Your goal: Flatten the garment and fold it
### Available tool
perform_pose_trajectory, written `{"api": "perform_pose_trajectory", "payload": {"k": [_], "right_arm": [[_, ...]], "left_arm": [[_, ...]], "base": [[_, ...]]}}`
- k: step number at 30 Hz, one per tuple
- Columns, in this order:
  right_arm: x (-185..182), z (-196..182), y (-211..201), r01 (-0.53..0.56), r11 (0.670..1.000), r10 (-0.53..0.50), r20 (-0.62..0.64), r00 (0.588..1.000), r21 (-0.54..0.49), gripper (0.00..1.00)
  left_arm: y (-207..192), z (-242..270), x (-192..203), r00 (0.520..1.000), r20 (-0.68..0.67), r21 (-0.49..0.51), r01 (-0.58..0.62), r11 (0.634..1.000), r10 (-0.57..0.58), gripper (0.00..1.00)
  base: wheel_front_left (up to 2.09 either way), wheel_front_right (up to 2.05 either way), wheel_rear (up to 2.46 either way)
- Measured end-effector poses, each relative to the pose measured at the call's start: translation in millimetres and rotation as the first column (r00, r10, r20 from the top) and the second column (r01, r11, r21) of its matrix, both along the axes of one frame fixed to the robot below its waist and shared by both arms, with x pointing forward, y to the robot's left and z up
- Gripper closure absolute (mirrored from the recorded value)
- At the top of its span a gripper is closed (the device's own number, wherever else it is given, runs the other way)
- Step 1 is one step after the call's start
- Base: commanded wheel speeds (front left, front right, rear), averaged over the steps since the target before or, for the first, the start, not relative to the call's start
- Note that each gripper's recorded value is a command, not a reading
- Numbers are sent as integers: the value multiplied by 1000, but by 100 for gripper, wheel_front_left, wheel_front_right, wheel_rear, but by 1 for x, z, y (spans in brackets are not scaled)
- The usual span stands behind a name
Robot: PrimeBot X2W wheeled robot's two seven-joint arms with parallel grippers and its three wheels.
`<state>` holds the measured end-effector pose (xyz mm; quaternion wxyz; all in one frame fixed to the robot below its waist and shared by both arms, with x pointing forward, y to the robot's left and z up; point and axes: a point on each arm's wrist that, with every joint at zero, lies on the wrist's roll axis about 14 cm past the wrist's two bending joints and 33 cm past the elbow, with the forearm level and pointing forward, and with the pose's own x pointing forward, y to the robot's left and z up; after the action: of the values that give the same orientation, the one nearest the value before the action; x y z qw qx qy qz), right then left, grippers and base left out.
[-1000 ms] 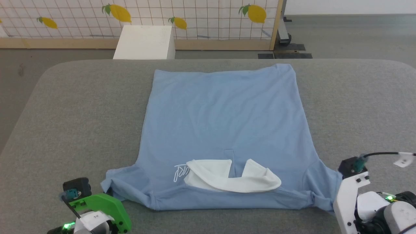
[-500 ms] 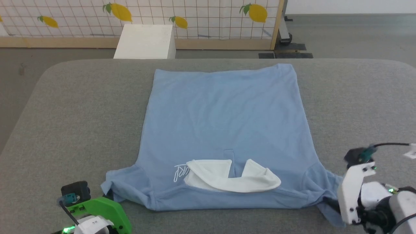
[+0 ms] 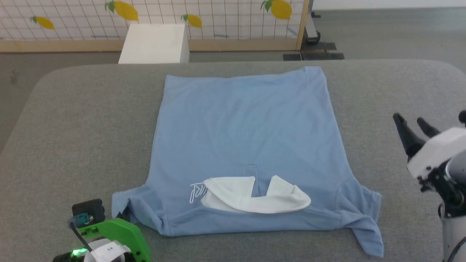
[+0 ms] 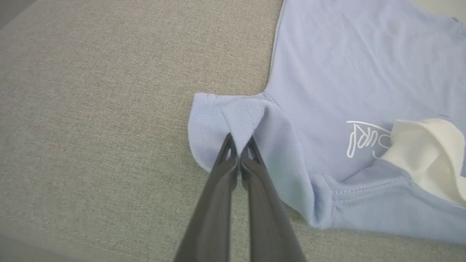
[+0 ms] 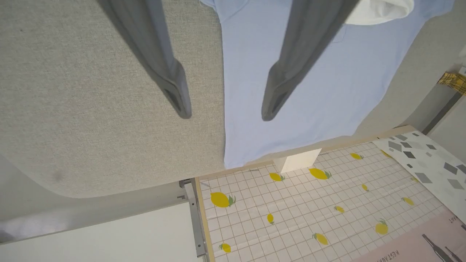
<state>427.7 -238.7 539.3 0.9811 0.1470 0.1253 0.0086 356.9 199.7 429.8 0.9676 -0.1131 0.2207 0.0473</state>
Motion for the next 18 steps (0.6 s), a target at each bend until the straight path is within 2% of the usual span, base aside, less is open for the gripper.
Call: {"api": "perform_pose_trajectory", "payload": {"k": [5,11,18], "right_arm": [[35,6,-4,33,999,-33,15,999,-16,0],[96,16,-9,39,995,-40,-8,999,-92,0],[168,2,-1,-14,981,-9,-118,993,-191,0]], "left_arm": [[-9,3,12,998,24,28,49,998,-49,100],[-23,24,49,983,152,45,98,994,-103,100],[-29,14,72,974,202,22,101,995,-103,100]], "base": [[0,0,0],[0,0,0],[0,0,0]]}}
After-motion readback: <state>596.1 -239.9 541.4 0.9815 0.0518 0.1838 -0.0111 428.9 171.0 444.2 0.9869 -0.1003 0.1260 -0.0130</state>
